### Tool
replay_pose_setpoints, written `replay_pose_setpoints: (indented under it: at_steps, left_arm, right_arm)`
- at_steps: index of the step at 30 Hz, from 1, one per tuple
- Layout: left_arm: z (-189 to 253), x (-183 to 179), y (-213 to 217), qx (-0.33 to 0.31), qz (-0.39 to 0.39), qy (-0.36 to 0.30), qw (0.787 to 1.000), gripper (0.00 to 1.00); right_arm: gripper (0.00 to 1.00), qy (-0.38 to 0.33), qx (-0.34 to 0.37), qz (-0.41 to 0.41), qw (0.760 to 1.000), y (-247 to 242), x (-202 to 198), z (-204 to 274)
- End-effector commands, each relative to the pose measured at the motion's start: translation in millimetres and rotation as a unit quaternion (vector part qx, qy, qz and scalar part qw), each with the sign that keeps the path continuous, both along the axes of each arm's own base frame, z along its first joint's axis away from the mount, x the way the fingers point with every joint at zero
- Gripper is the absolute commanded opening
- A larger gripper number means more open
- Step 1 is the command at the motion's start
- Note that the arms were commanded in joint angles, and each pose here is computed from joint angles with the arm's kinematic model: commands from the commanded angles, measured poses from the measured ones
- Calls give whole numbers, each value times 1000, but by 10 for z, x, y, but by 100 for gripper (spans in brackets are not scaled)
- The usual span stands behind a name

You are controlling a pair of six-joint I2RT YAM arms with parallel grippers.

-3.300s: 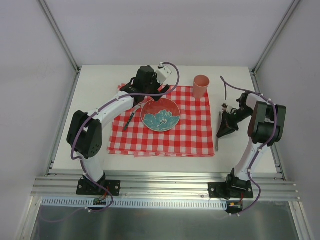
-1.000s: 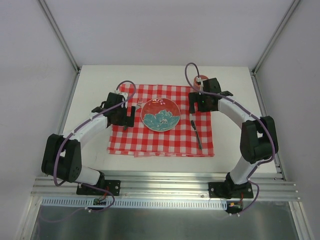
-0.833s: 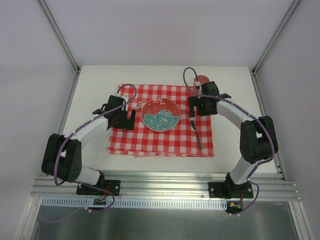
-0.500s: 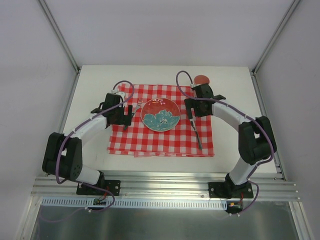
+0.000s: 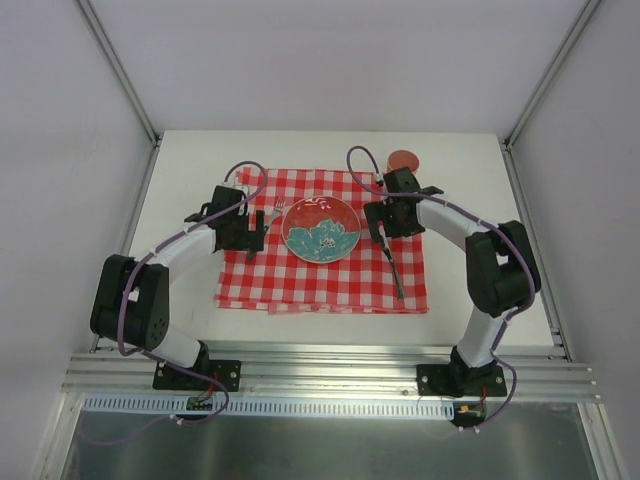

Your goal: Set the dinner table for one person

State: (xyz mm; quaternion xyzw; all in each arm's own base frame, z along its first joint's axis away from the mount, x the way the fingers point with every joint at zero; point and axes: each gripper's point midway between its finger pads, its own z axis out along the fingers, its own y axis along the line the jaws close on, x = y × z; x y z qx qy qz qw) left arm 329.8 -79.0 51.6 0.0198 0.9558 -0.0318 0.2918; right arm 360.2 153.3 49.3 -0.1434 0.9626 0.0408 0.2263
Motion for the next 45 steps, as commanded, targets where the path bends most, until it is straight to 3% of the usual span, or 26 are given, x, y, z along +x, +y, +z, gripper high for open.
replay_pose_setpoints:
  at_steps: [1, 8, 14, 23, 27, 36, 41, 45]
  left_arm:
    - [23, 43, -95, -35, 8, 14, 999, 99]
    - [8, 336, -169, -14, -48, 14, 999, 86]
    - [-96, 481, -221, -3, -80, 53, 995, 58]
    - [-220, 370, -264, -21, -78, 84, 993, 55]
    - [-285, 321, -278, -25, -87, 93, 992, 39]
    - [-399, 145, -258, -26, -92, 118, 988, 40]
    - [-388, 79, -245, -27, -89, 120, 988, 23]
    - [-346, -3, -224, -26, -85, 119, 989, 18]
  right_arm:
    - [97, 27, -5, 3, 1000, 46, 70, -25]
    - [97, 25, -4, 14, 1000, 63, 147, 0]
    - [97, 14, -7, 17, 1000, 34, 148, 72]
    - [97, 19, -3, 9, 1000, -67, 14, 66]
    - [97, 23, -4, 4, 1000, -106, 13, 56]
    - [97, 31, -5, -4, 1000, -161, -13, 25]
    - [97, 32, -5, -6, 999, -169, -40, 12]
    - [97, 32, -5, -7, 999, -177, -55, 12]
